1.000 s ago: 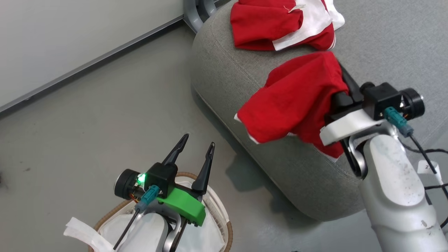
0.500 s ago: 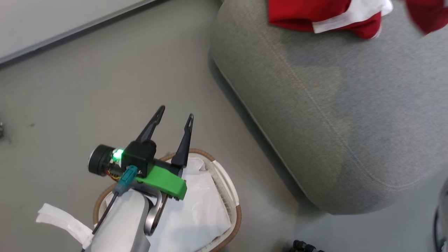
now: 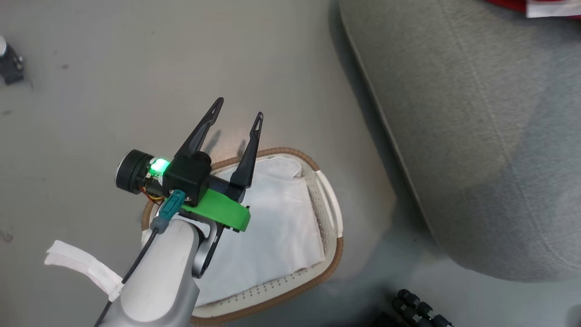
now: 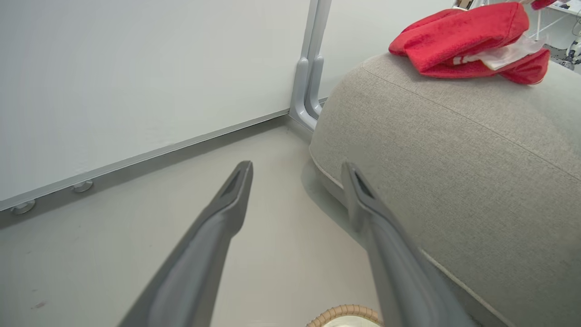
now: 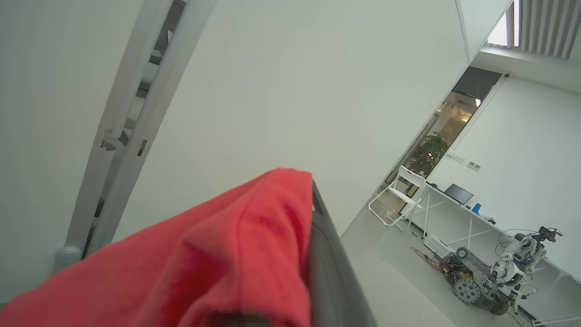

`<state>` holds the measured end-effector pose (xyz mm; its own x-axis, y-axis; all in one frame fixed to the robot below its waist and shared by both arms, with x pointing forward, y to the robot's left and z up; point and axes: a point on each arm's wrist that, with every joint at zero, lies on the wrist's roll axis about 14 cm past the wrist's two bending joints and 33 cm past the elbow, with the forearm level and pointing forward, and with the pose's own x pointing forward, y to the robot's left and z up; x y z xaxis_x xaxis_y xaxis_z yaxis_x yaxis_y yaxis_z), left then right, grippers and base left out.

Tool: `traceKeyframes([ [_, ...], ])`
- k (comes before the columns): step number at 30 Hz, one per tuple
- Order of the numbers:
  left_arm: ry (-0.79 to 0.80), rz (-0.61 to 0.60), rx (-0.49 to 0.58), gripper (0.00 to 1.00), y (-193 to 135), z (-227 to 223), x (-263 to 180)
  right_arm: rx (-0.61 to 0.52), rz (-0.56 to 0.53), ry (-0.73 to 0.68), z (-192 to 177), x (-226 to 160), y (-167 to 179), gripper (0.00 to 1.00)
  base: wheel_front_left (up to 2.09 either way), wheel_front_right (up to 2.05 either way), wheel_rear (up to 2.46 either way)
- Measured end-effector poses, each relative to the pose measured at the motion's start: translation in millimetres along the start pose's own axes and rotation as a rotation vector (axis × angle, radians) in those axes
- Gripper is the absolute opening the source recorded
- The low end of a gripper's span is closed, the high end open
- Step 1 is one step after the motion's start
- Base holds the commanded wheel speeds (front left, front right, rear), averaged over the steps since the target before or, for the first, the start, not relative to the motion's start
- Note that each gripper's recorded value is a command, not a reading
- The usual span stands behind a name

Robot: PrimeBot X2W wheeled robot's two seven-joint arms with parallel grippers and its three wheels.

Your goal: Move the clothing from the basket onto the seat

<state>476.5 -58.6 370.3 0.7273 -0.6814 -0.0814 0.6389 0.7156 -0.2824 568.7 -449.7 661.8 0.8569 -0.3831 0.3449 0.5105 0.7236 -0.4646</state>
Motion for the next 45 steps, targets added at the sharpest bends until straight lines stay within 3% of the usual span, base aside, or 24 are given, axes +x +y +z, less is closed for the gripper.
traceKeyframes([
  [8,0.084,0.061,-0.024,1.0,25.4,-40.0,-13.3,0.032,0.103,0.251,-109.9,-35.1,77.7,0.0,0.0,0.0,0.0],
  [12,0.103,0.066,-0.025,1.0,29.0,-48.6,-15.4,0.03,0.131,0.325,-137.9,-56.0,94.6,0.01,0.0,0.0,0.0],
  [14,0.103,0.062,-0.022,1.0,28.2,-48.4,-14.4,0.022,0.141,0.348,-144.9,-65.8,97.0,0.3,0.0,0.0,0.0],
  [17,0.102,0.05,-0.016,1.0,25.0,-46.7,-12.7,0.022,0.147,0.364,-147.4,-78.4,97.1,1.0,0.0,0.0,0.0],
  [32,0.056,0.026,0.006,1.0,4.3,-12.3,-12.7,0.068,0.198,0.346,-119.6,-136.3,93.0,1.0,0.0,0.0,0.0],
  [45,-0.052,0.11,0.017,1.0,0.7,48.0,-37.0,0.136,0.24,0.167,-40.5,-133.4,86.4,1.0,0.0,0.0,0.0],
])
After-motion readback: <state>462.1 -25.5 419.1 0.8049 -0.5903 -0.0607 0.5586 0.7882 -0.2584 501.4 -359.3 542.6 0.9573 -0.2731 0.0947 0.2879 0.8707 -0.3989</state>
